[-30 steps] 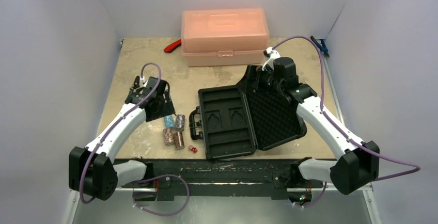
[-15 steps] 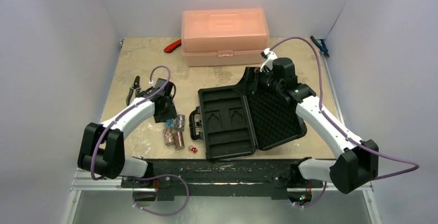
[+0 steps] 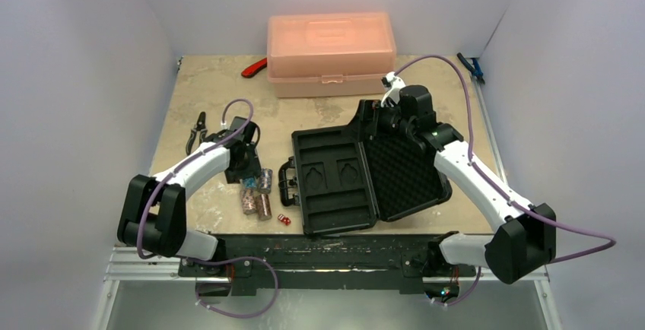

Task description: Pack up texas hold em set

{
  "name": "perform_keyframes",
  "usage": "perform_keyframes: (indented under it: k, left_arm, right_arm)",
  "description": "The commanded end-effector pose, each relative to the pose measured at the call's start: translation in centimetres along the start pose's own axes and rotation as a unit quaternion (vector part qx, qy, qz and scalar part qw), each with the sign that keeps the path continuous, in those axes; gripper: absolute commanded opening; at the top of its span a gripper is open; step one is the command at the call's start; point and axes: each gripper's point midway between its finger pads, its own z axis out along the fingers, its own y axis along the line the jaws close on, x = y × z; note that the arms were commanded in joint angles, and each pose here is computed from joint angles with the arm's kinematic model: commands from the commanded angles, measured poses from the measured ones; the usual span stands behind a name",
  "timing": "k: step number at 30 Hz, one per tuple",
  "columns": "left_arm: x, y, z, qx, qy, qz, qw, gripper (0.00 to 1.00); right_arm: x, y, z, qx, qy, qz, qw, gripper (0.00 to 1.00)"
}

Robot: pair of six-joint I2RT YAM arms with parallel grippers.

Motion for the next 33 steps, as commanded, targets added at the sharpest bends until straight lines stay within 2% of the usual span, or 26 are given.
perform_keyframes:
  k: [1, 19, 26, 27, 31, 33]
  left_arm:
    - [-0.86, 0.02, -0.05, -0.011, -0.005, -0.007, 1.000, 0.54]
    - [-0.93, -0.17, 0.50, -0.015, 0.004, -0.003, 1.000, 0.49]
    - [-1.03, -0.44, 0.71, -0.012, 0.008, -0.001, 1.000, 0.42]
    - [-1.04, -0.46, 0.71, -0.012, 0.007, 0.000, 1.000, 0.42]
    - [-1.36, -0.41, 0.66, -0.014, 0.001, -0.001, 1.000, 0.56]
    - [-1.57, -0.43, 0.64, -0.015, -0.002, -0.001, 1.000, 0.59]
  right_arm:
    - [-0.29, 0.49, 0.30, -0.014, -0.007, -0.012, 1.000, 0.99]
    - [-0.05, 0.17, 0.22, -0.009, -0.008, -0.017, 1.000, 0.99]
    - [0.04, 0.13, 0.16, -0.009, -0.009, -0.017, 1.000, 0.99]
    - [0.05, 0.10, 0.15, -0.008, -0.009, -0.017, 1.000, 0.99]
    - [-0.04, 0.14, 0.02, -0.008, -0.011, -0.019, 1.000, 0.99]
    - [-0.07, 0.12, -0.03, -0.007, -0.012, -0.019, 1.000, 0.99]
